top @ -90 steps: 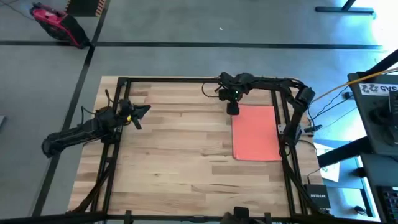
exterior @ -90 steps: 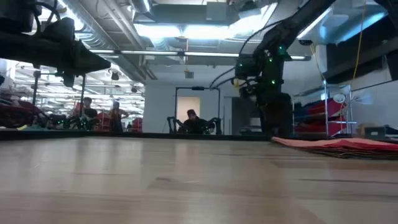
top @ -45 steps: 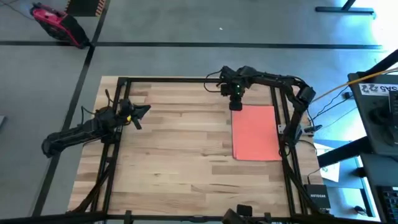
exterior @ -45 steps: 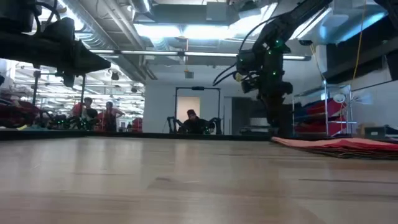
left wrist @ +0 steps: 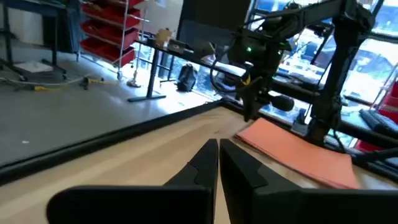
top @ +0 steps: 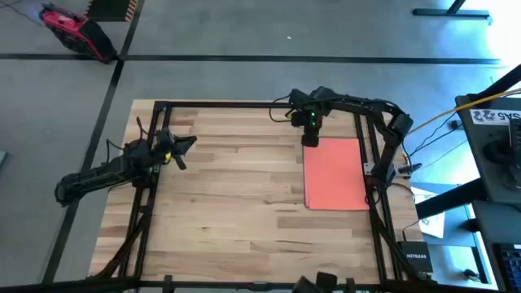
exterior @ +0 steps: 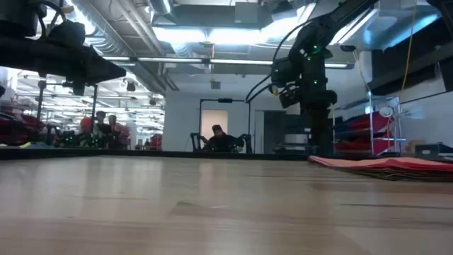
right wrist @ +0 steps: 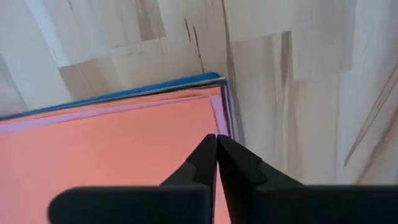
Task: Organize paper
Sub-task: Move the orange color paper to the top left of the table
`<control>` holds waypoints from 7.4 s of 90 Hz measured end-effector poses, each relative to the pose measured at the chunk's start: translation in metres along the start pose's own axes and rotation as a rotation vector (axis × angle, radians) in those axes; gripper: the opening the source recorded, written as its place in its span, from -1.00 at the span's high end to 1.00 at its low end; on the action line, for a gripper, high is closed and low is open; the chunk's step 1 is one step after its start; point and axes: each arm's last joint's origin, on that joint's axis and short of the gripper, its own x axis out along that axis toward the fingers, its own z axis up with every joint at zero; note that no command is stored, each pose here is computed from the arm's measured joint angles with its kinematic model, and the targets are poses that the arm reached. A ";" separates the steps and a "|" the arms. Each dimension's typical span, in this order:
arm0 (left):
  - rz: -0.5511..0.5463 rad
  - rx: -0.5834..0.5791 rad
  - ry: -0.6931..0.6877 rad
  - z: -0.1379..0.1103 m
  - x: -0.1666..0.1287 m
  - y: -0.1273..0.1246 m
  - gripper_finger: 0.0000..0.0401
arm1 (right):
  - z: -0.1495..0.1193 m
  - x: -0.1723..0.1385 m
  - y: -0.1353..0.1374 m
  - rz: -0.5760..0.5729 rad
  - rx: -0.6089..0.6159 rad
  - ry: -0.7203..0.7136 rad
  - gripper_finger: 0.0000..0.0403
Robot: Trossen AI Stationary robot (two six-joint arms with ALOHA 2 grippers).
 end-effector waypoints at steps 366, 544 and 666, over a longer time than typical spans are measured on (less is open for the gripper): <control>0.106 0.022 0.091 -0.008 0.007 0.005 1.00 | -0.020 0.026 -0.059 0.102 0.169 -0.058 0.52; 0.106 0.026 0.092 -0.008 0.007 0.005 1.00 | -0.011 0.040 -0.073 0.008 0.122 -0.029 0.13; 0.105 0.048 0.093 -0.008 0.007 0.005 1.00 | 0.022 0.008 -0.098 0.020 0.122 -0.231 1.00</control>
